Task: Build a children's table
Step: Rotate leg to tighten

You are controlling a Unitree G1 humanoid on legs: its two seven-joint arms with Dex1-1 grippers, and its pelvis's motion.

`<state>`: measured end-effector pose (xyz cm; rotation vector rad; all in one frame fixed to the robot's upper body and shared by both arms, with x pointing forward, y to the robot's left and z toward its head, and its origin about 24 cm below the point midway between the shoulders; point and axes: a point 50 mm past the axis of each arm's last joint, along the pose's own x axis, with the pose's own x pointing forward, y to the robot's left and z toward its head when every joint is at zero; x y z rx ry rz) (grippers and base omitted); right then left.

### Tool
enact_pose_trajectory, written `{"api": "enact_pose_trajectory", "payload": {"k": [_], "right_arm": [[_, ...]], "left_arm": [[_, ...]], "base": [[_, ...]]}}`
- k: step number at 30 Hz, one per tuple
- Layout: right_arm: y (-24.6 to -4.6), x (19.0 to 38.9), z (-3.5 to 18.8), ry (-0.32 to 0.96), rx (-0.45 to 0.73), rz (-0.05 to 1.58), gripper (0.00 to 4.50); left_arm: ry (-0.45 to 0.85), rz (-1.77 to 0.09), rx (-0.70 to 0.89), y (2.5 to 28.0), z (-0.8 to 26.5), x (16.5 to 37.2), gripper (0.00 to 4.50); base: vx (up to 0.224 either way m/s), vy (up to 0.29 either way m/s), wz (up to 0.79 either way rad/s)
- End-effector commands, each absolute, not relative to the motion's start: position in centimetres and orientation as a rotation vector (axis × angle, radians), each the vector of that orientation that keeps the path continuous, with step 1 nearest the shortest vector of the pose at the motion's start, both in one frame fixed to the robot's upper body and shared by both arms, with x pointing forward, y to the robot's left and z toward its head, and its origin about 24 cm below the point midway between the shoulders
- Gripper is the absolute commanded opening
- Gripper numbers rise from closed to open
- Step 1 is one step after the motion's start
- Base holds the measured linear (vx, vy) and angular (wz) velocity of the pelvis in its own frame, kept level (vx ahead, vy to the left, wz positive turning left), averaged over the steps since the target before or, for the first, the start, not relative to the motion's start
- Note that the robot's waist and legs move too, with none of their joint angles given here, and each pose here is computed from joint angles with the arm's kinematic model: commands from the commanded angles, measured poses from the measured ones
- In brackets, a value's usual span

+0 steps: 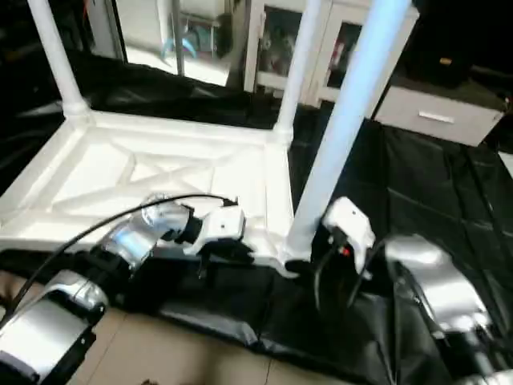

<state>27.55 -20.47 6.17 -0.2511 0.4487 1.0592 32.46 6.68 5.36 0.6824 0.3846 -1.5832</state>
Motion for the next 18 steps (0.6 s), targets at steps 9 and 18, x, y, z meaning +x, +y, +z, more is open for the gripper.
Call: {"api": "enact_pose_trajectory", "payload": {"k": [9,18], "right_arm": [[-19.67,27.94,6.11,0.422,-0.219,1.141,3.91],[-19.69,27.99,6.12,0.413,-0.207,1.152,3.16]], "left_arm": [[0.478,-1.629,0.732,7.43,3.92,31.74,0.00],[0.481,-1.633,0.724,7.59,3.83,31.64,0.00]], "base": [[0.000,0.000,0.00],[0.000,0.000,0.00]]}}
